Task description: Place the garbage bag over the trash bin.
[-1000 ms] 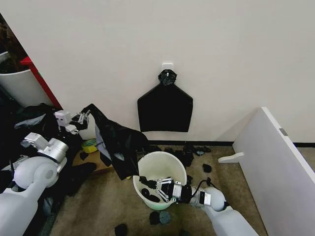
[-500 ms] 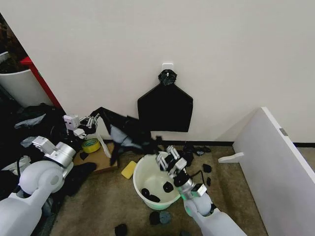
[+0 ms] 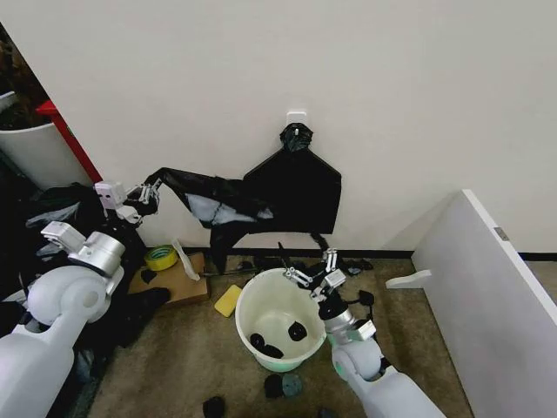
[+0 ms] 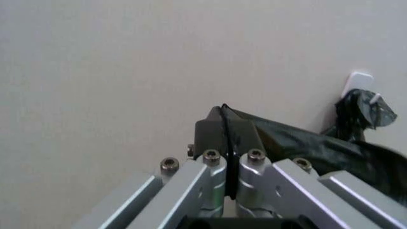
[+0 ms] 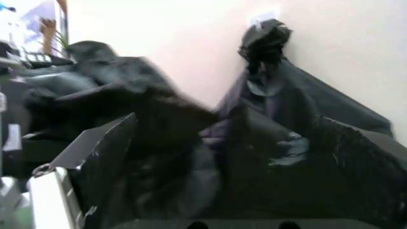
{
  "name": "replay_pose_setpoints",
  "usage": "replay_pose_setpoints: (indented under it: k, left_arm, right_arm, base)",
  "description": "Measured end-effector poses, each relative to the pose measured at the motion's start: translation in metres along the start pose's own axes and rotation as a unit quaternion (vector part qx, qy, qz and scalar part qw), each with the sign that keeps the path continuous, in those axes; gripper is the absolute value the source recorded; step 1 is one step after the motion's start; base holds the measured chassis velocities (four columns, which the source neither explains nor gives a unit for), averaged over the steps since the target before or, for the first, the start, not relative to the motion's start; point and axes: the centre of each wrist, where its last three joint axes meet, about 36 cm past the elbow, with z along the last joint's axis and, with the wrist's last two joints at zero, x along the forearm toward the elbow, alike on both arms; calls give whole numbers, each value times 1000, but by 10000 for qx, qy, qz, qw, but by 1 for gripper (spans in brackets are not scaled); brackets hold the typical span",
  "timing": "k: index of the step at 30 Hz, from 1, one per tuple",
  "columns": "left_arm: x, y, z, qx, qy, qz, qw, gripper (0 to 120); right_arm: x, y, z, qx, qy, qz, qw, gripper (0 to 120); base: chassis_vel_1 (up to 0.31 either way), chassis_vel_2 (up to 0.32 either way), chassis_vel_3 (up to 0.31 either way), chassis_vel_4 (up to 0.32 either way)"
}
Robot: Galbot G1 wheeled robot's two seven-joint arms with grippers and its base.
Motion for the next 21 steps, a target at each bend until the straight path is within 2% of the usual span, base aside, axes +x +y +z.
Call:
replay_pose_setpoints:
  k: [11, 12, 14, 17, 18, 20, 21]
  left_arm:
    - [0, -1, 6, 39, 72, 30, 10000, 0]
    - [1, -3, 9, 56, 115, 58, 9999, 0]
    - [2, -3, 11, 57, 145, 74, 9999, 0]
    - [3, -4, 12, 50, 199, 105, 9997, 0]
    - [3, -4, 12, 50, 199, 105, 9997, 0]
    - [5, -5, 13, 43, 224, 136, 9996, 0]
    - [6, -6, 13, 35, 248, 164, 9996, 0]
  right_arm:
    - [2, -7, -8, 233, -113, -434, 9987, 100]
    - [-6, -19, -11, 846, -251, -867, 9923, 100]
    - [-8, -29, -9, 1445, -238, -1317, 9804, 100]
    - [-12, -41, -8, 2215, -146, -1888, 9566, 100]
    - [-12, -41, -8, 2215, -146, -1888, 9566, 100]
    - [-16, -47, -7, 2687, -60, -2196, 9378, 100]
    - [-20, -50, -5, 3015, 24, -2410, 9225, 100]
  base:
    - [0, 0, 0, 0]
    - [0, 0, 0, 0]
    - [0, 0, 0, 0]
    - [0, 0, 0, 0]
    - [0, 0, 0, 0]
    - [0, 0, 0, 0]
    - [0, 0, 0, 0]
